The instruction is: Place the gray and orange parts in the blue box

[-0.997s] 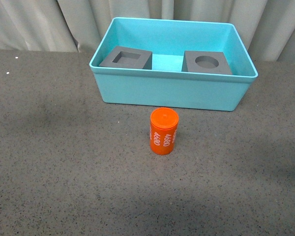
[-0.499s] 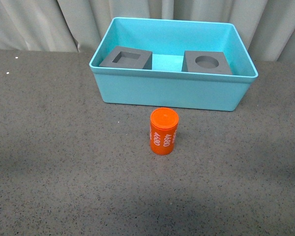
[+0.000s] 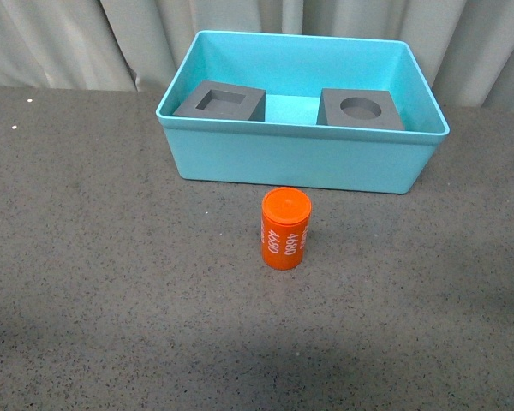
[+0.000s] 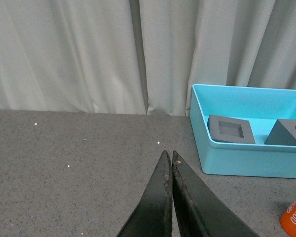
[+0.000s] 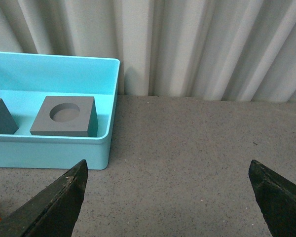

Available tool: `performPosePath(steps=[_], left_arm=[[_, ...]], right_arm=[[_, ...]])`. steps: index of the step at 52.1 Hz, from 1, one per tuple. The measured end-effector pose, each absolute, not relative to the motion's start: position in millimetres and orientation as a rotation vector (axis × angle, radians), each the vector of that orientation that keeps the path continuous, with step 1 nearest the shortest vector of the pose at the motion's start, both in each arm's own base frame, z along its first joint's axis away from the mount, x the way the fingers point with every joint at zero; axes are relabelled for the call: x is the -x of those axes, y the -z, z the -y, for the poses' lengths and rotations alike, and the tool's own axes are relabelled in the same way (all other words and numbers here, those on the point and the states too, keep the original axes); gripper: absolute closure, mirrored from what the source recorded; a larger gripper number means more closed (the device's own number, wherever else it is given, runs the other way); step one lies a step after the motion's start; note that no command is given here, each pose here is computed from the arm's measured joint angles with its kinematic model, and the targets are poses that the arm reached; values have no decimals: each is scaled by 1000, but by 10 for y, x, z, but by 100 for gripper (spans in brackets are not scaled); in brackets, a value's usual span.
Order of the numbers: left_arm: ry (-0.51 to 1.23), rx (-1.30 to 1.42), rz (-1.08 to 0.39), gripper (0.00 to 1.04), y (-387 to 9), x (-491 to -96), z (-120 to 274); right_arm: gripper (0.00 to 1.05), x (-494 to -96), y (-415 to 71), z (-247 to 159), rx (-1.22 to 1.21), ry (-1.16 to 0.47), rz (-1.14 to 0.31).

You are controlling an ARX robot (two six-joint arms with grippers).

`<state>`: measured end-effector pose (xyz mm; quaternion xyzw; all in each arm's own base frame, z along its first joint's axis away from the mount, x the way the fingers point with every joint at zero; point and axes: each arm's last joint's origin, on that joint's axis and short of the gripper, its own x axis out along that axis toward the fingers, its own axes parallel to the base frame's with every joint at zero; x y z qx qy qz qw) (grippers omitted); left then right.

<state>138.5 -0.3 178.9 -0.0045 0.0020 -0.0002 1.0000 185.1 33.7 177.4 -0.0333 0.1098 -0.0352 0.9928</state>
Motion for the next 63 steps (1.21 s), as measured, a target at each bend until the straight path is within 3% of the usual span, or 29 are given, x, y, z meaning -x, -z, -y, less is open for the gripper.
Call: performPosePath(steps=[63], left_arm=[[3, 7, 3, 101, -1687, -981, 2]], right_arm=[[10, -1851, -1775, -337, 67, 71, -220]])
